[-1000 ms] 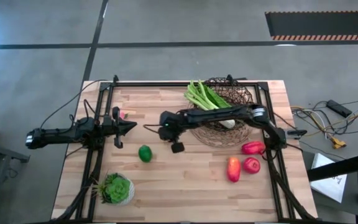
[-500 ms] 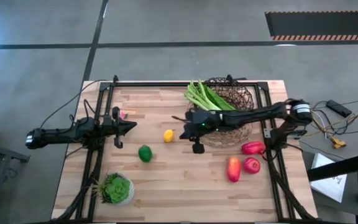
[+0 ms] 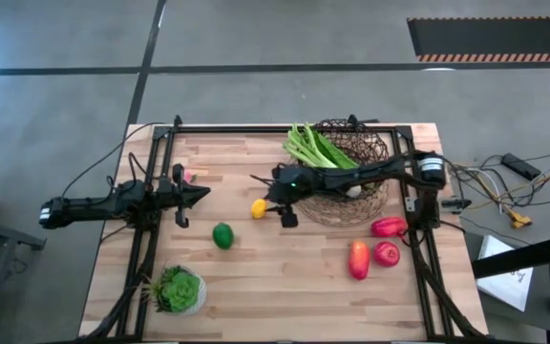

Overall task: Build produce basket
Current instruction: Put the yellow lemon into the wire basket

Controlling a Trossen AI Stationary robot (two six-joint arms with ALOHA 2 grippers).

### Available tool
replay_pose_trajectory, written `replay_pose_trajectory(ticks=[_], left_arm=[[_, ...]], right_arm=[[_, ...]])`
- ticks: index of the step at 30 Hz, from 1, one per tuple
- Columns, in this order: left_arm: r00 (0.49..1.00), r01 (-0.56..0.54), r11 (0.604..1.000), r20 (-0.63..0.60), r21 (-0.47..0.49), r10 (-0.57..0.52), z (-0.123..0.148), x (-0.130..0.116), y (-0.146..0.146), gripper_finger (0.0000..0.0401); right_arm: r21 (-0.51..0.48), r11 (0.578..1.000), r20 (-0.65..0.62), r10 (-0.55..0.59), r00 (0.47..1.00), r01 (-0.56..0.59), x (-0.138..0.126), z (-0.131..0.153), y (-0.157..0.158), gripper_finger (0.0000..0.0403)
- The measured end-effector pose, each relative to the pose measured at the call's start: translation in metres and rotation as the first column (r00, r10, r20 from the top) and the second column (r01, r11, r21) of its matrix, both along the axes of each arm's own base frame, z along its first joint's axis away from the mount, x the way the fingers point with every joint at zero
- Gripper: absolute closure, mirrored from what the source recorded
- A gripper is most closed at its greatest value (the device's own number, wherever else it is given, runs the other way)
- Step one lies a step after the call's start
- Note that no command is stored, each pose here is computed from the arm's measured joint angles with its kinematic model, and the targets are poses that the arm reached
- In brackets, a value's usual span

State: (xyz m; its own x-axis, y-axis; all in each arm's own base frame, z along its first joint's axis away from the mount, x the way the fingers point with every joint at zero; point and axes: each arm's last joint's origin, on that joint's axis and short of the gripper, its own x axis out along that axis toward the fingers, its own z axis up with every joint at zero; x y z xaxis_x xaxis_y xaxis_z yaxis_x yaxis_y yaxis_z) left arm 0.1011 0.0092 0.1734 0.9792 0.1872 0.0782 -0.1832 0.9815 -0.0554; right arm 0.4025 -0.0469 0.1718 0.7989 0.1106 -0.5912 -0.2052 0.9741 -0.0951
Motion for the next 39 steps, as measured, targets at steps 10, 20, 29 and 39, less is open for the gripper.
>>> replay_pose_trajectory(ticks=[10, 20, 29, 39], left_arm=[[1.0, 0.0, 1.0, -0.002, 0.0, 0.0, 0.0, 0.0, 0.0, 0.0401], [1.0, 0.0, 1.0, -0.002, 0.0, 0.0, 0.0, 0.0, 0.0, 0.0401], [1.0, 0.0, 1.0, -0.002, 0.0, 0.0, 0.0, 0.0, 0.0, 0.0401], [1.0, 0.0, 1.0, -0.002, 0.0, 0.0, 0.0, 0.0, 0.0, 0.0401]], right_arm=[[-0.045, 0.987, -0.243, 0.139, 0.96, -0.154, 0.051, -0.027, -0.014, 0.0077], [-0.009, 0.987, -0.34, 0.146, 0.929, -0.159, 0.073, -0.045, -0.016, 0.0118], [0.022, 0.991, -0.393, 0.132, 0.91, -0.135, 0.066, -0.037, -0.004, 0.025], [0.015, 0.982, -0.336, 0.18, 0.924, -0.186, 0.049, 0.003, 0.027, 0.025]])
